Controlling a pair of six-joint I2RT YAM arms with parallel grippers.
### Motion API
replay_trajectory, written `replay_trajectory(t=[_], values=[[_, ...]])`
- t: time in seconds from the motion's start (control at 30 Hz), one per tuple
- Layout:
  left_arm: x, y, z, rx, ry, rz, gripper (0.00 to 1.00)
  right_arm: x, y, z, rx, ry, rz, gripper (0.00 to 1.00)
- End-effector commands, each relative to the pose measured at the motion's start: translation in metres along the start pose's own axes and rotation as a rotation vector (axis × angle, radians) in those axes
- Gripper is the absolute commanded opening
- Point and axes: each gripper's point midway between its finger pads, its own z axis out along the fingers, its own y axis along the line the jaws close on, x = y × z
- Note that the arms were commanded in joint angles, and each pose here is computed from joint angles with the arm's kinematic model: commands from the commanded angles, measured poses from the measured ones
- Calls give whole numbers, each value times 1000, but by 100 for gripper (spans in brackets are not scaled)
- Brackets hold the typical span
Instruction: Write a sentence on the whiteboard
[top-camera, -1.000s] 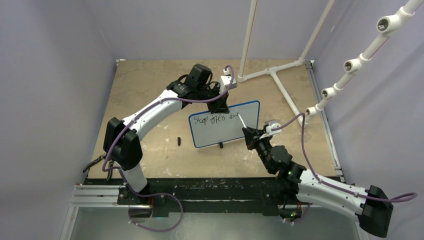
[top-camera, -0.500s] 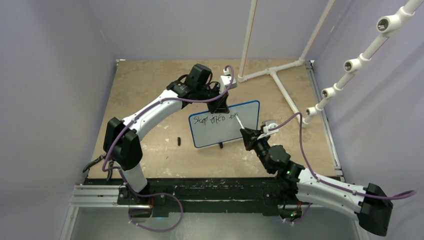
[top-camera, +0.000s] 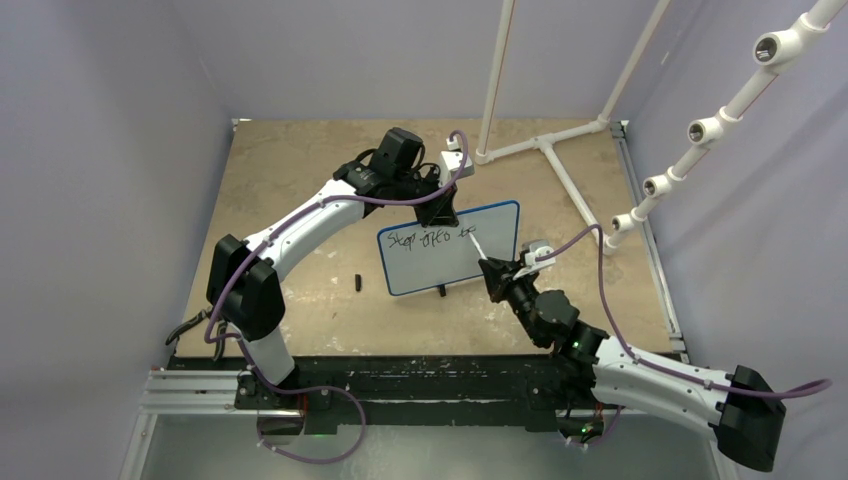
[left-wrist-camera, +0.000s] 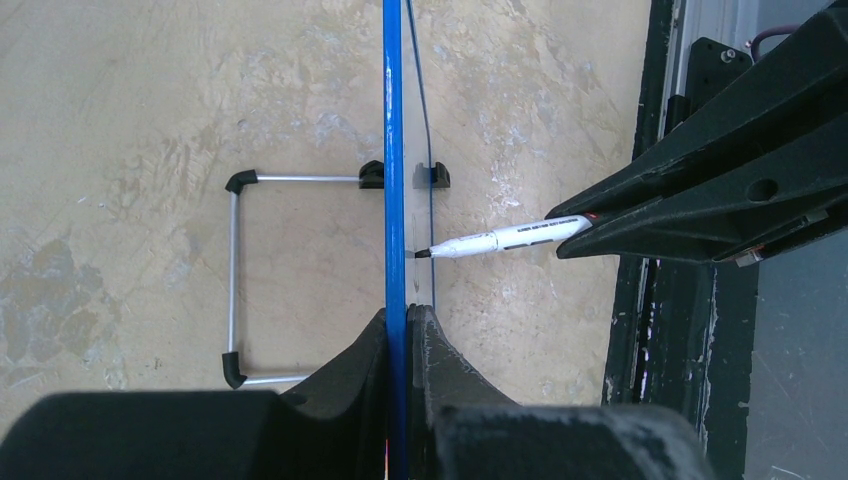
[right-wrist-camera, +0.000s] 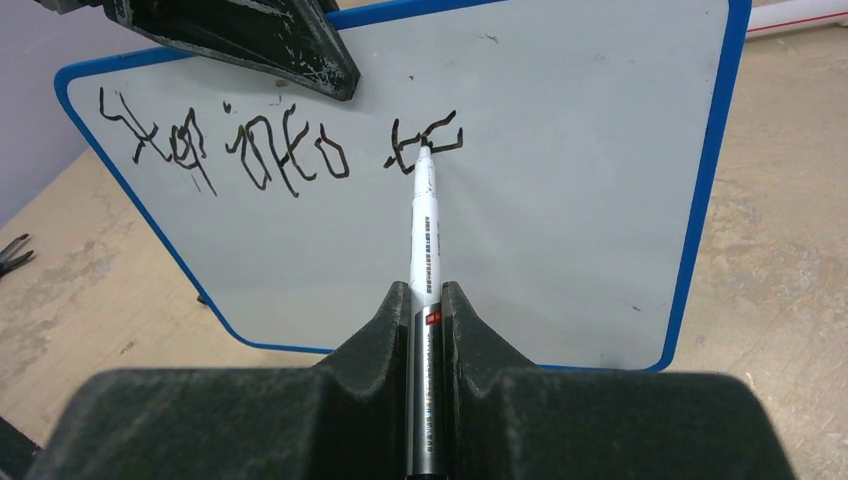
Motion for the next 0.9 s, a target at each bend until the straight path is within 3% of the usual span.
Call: replay_trajectory(t=[0.0,0.37,0.87], values=[[16,-7,3,39,50,-11,0,-12,-2,2,31,-21,21,0],[24,-7,0,30,83,-24,0,-33,27,-9,-141,-58,46,0],[40,-5,-16,11,93,-60,0,-26,21,-9,-83,-12,156,0]])
